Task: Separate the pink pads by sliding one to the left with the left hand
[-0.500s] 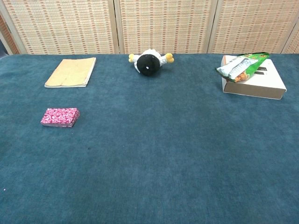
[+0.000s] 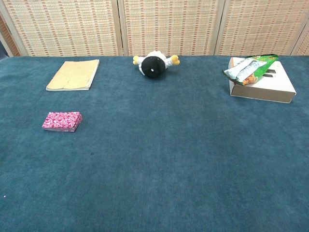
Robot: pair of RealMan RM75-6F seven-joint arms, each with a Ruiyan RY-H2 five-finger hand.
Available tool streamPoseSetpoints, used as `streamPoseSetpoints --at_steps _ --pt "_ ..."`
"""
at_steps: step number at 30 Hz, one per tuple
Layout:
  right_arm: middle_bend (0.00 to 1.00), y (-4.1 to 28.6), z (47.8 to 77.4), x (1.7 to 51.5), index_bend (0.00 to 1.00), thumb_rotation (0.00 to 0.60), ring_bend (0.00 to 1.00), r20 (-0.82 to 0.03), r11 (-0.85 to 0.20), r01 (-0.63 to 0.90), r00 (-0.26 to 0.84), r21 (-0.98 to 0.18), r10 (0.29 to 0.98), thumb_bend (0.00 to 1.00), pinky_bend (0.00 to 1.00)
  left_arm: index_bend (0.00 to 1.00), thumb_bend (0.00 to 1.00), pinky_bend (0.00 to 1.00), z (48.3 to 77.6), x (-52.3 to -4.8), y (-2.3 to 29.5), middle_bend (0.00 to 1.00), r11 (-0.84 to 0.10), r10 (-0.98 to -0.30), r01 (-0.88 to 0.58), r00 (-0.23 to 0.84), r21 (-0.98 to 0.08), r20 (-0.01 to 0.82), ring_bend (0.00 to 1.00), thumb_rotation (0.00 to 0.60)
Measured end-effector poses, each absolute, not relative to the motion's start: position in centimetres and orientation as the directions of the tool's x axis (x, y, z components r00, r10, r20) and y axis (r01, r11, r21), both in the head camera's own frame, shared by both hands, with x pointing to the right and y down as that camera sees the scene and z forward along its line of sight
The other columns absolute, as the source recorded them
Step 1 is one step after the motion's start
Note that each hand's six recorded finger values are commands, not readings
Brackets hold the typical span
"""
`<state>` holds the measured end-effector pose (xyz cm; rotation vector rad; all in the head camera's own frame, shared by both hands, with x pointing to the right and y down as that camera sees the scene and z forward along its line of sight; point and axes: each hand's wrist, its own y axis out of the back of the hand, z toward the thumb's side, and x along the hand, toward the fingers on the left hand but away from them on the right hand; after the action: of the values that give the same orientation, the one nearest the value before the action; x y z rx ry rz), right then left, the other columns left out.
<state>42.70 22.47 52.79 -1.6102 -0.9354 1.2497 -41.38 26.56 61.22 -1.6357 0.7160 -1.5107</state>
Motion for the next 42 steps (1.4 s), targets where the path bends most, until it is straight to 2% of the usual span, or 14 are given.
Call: streamPoseSetpoints --at_steps 5,9,25,28,30,32,35,39,42 --pt "0.44 22.3 53.3 42.9 0.47 0.6 0.36 -0.359 -0.373 0.028 0.207 -0.928 0.91 0.25 0.54 0.16 0.39 0.39 61.8 -41.4 26.5 0.3 -0.553 -0.815 0.112 0.132 -0.826 0.564 0.36 0.6" --pt "0.37 22.4 53.0 42.8 0.41 0.6 0.26 -0.362 -0.376 0.024 0.216 -0.926 0.907 0.23 0.49 0.16 0.39 0.39 61.8 -41.4 26.7 0.3 -0.551 -0.815 0.13 0.13 -0.825 0.565 0.36 0.6" --pt "0.37 22.6 52.7 43.2 0.43 0.6 0.25 -0.356 -0.368 0.044 0.174 -0.929 0.918 0.23 0.49 0.15 0.39 0.37 62.1 -40.4 25.6 0.31 -0.551 -0.81 0.111 0.168 -0.827 0.562 0.36 0.6" --pt "0.37 22.5 52.5 43.2 0.43 0.6 0.25 -0.344 -0.357 0.053 0.17 -0.932 0.923 0.23 0.49 0.11 0.39 0.37 62.5 -40.0 25.2 0.34 -0.566 -0.795 0.125 0.179 -0.815 0.58 0.37 0.6" --pt "0.37 22.4 52.2 43.4 0.43 0.6 0.25 -0.333 -0.347 0.07 0.162 -0.935 0.929 0.23 0.49 0.09 0.38 0.37 62.8 -39.7 24.9 0.42 -0.577 -0.783 0.136 0.188 -0.806 0.592 0.44 0.6" --pt "0.37 22.2 51.7 43.7 0.43 0.6 0.25 -0.313 -0.328 0.091 0.148 -0.94 0.938 0.23 0.49 0.05 0.38 0.43 63.1 -39.2 24.4 0.54 -0.589 -0.77 0.149 0.197 -0.794 0.607 0.55 0.6" --pt "0.37 22.0 51.2 44.1 0.43 0.6 0.25 -0.283 -0.297 0.113 0.126 -0.948 0.951 0.23 0.49 0.04 0.38 0.6 63.5 -38.2 23.4 0.7 -0.59 -0.761 0.17 0.209 -0.79 0.614 0.71 0.6" --pt "0.37 22.0 51.1 44.2 0.43 0.6 0.25 -0.285 -0.299 0.12 0.123 -0.946 0.951 0.23 0.49 0.04 0.39 0.8 63.9 -36.4 21.8 0.86 -0.563 -0.775 0.174 0.227 -0.808 0.589 0.9 0.6" --pt "0.37 22.0 51.2 44.2 0.43 0.6 0.25 -0.296 -0.31 0.119 0.127 -0.943 0.947 0.23 0.49 0.07 0.38 0.93 64.3 -35.3 20.9 0.95 -0.548 -0.785 0.176 0.228 -0.817 0.576 0.98 0.6"
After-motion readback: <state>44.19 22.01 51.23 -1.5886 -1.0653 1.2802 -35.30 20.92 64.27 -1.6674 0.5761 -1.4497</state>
